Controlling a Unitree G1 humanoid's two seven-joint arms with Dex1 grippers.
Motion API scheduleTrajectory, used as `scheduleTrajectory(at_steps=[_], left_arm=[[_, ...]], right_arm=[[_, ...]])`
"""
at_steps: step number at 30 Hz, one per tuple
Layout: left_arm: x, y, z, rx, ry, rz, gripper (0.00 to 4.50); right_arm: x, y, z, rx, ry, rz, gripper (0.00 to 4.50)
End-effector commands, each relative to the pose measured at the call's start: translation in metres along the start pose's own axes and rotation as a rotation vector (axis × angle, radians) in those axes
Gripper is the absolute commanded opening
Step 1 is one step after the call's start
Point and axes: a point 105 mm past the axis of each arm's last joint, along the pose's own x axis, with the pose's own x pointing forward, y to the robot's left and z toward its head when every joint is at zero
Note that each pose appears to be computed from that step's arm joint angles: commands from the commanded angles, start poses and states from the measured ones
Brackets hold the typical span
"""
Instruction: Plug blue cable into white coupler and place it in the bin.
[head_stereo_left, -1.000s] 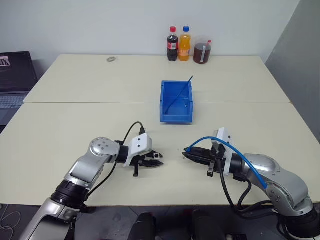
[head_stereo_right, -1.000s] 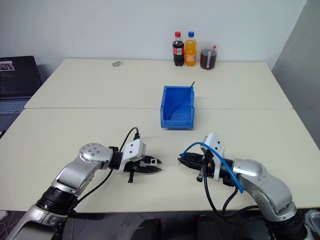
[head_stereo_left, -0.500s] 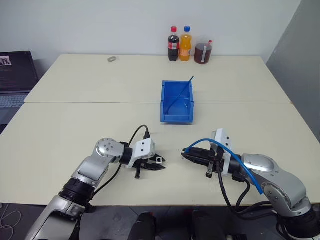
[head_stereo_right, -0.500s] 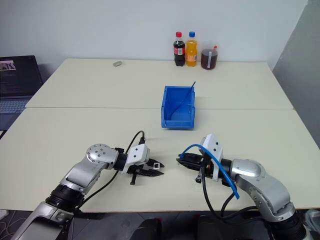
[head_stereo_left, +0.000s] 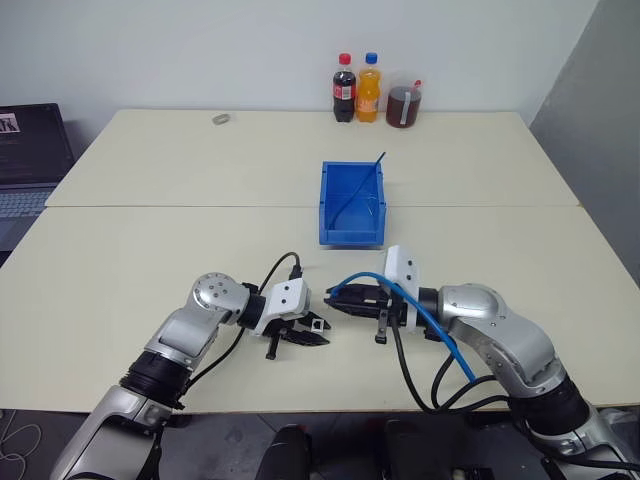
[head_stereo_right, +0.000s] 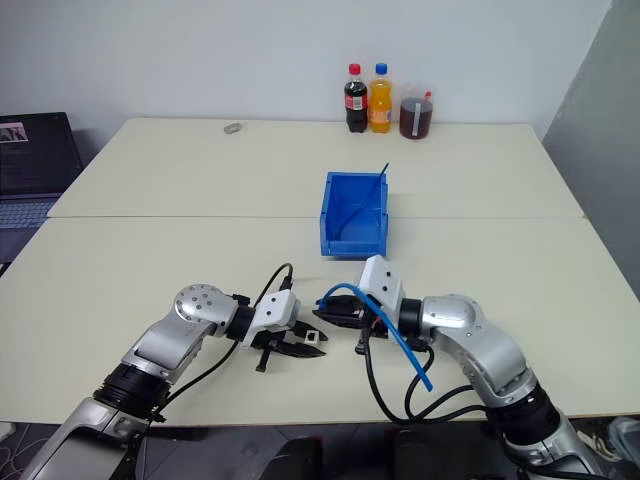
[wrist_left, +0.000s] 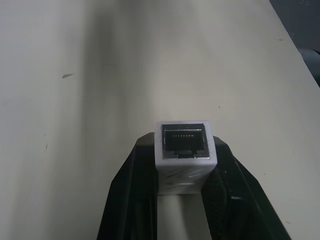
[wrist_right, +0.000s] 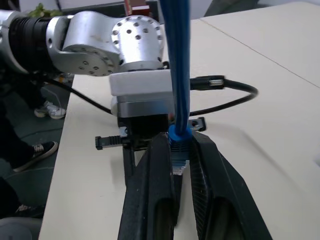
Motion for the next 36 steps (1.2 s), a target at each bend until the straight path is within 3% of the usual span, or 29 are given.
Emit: scheduleTrajectory(at_steps=[1, 9, 25, 36], left_arm=[[-0.001, -0.003, -0.010, -0.034, 0.036, -0.004, 0.79], [0.002, 0.002, -0.010, -0.034, 0.037, 0.037, 0.79], [0.001, 0.005, -0.013, -0.062, 0.031, 0.058, 0.79], [0.001, 0.005, -0.012, -0.065, 0.028, 0.060, 0.79]], right_arm=[[0.009, 0.005, 0.002, -0.065, 0.015, 0.039, 0.15], [0.017, -0.006, -0.003, -0.059, 0.019, -0.006, 0.15], [0.020, 0.002, -0.027, 0.014, 0.027, -0.016, 0.15], [0.018, -0.001, -0.044, -0.045, 0.081, -0.003, 0.15]])
